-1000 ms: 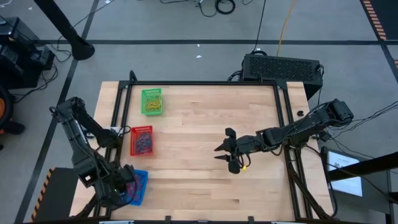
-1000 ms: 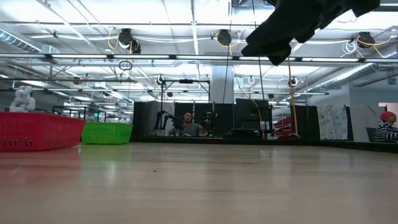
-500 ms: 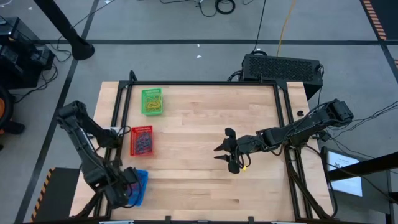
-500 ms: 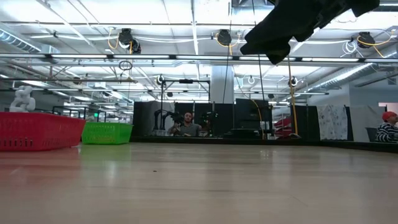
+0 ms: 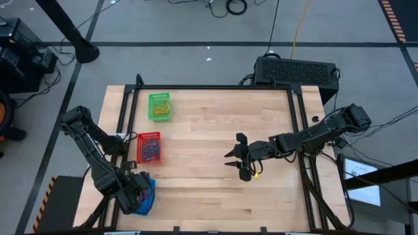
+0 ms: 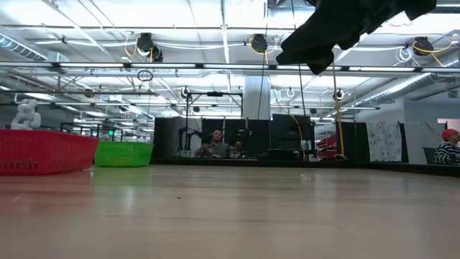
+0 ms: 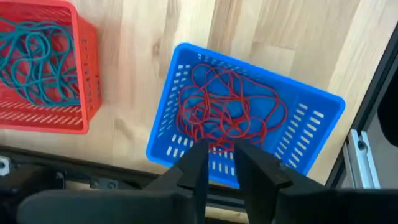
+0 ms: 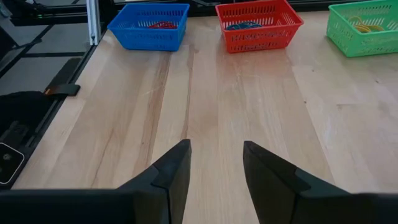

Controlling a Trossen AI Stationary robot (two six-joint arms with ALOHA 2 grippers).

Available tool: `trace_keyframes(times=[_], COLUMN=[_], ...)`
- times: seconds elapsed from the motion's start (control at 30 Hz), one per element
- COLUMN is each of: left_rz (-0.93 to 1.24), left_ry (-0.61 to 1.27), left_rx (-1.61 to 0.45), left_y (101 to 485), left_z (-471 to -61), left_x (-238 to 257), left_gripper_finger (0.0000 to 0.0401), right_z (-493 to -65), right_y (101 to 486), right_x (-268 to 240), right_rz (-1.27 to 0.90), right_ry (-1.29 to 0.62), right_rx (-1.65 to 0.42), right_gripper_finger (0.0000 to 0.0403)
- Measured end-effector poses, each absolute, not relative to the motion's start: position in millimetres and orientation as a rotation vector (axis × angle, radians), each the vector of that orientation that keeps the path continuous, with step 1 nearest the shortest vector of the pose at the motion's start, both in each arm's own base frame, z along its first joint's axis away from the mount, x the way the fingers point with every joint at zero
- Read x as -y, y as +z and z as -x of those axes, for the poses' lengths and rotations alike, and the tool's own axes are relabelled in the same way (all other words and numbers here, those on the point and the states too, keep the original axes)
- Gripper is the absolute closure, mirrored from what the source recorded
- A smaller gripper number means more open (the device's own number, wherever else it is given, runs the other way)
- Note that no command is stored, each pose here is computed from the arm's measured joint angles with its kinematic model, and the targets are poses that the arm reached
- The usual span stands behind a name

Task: Sort rubber bands into baskets
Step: Return to Home Position

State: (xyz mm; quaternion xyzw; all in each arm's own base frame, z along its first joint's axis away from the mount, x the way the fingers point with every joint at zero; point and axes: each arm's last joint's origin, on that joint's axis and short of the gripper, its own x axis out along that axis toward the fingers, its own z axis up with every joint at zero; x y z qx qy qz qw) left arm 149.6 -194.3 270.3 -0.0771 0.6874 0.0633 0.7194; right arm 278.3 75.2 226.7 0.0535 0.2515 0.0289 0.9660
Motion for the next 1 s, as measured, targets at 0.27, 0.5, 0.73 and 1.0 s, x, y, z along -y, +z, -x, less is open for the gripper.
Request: trace_keyframes(times=[0.27, 0.5, 0.73, 1.0], left_rz=[-0.036, -0.274, -0.341, -0.202], left_ry=[0.136, 0.119, 0.03, 0.064], left_rx=[-1.221, -0.918, -0.816, -0.713], left_y=[273.1, 281.8, 284.7, 281.4], left_z=[-170.6, -211.3, -246.7, -214.6], left_x=[187.1, 174.3, 138.1, 56.9], left_gripper_finger=[0.031, 0.0311, 0.0311, 0.0311], right_z=[-279.1, -282.4, -280.8, -268.2], right_y=[228.1, 233.7, 242.5, 263.9], right_x=[-75.5, -72.7, -60.0, -41.6], right_rz=[-0.087, -0.064, -0.08, -0.033], right_ry=[0.066, 0.021, -0.014, -0.049], right_rx=[-0.491, -0.423, -0.39, -0.335], right_gripper_finger=[0.0264, 0.0264, 0.0264, 0.0264])
